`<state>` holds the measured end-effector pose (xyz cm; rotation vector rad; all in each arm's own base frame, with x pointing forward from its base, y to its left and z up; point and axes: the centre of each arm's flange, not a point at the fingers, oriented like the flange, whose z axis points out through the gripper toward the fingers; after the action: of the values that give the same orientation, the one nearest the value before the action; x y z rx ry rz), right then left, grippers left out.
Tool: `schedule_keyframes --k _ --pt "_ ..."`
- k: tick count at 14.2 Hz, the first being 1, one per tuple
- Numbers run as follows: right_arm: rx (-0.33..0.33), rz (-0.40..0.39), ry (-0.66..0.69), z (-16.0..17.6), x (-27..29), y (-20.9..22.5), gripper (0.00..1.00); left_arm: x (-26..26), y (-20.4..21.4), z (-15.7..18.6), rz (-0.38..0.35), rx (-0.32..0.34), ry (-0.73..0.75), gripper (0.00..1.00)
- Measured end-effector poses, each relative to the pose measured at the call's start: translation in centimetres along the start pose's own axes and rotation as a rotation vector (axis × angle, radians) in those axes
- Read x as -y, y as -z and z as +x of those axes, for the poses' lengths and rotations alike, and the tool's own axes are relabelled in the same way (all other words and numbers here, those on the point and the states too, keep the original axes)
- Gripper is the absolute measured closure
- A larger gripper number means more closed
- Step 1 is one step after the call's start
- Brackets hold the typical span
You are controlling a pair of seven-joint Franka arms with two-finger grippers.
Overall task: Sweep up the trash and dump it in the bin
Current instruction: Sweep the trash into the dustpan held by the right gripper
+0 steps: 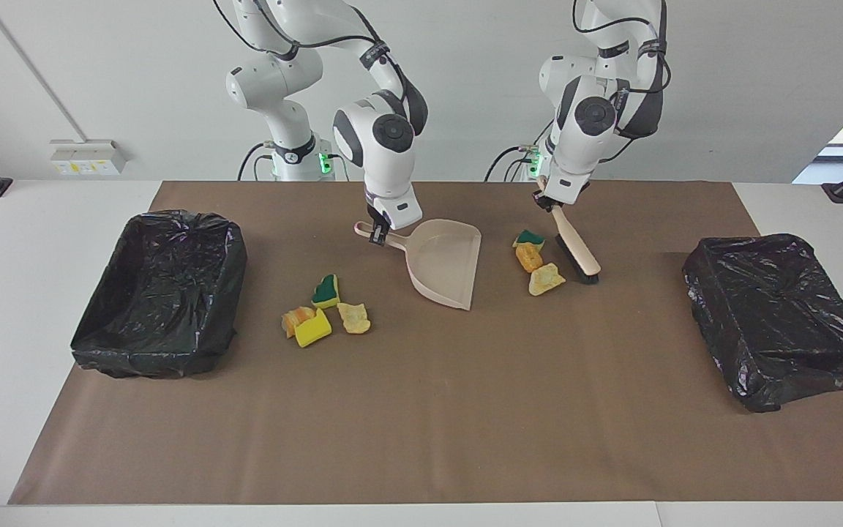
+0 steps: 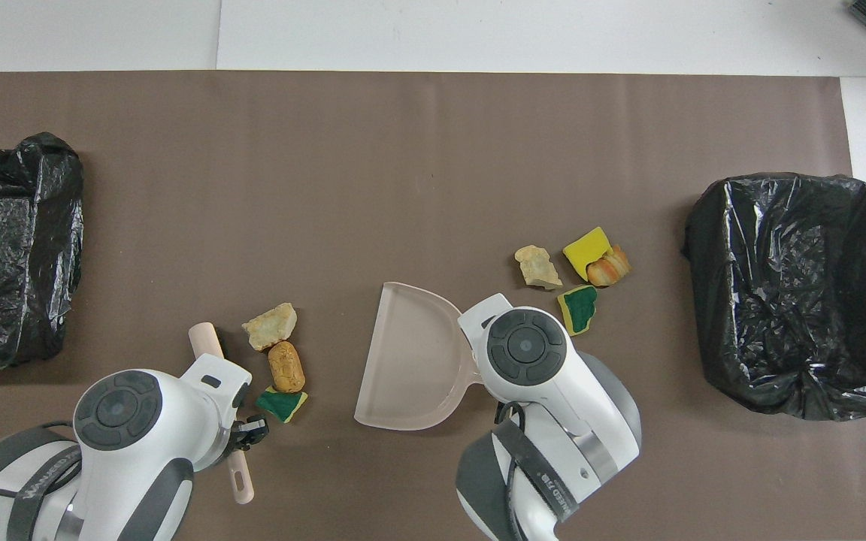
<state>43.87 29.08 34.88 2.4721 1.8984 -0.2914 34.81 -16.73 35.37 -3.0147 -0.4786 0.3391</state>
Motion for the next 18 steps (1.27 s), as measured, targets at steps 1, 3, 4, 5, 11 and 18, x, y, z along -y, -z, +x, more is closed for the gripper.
schedule_keyframes --k 1,3,4,5,11,18 --pt "0.000 0.000 -0.001 0.0 0.0 -0.1 0.68 -1.2 -0.4 -0.2 -0.029 -0.007 0.019 0.74" --pt "0.000 0.001 -0.001 0.0 0.0 -0.1 0.68 -3.8 -1.3 -0.3 -0.083 -0.015 0.024 0.74" --pt "0.000 0.001 -0.001 0.0 0.0 -0.1 0.68 -5.3 -1.7 -0.5 -0.097 -0.015 0.007 0.74" --pt "0.000 0.001 -0.001 0.0 0.0 -0.1 0.68 -7.1 -1.7 -0.6 -0.110 -0.015 -0.014 0.74" --pt "0.000 0.001 -0.001 0.0 0.0 -0.1 0.68 -15.1 -0.8 -4.7 -0.151 0.002 -0.222 0.74" --pt "0.000 0.001 -0.001 0.0 0.0 -0.1 0.68 -16.7 4.0 -6.1 -0.126 0.092 -0.301 0.74"
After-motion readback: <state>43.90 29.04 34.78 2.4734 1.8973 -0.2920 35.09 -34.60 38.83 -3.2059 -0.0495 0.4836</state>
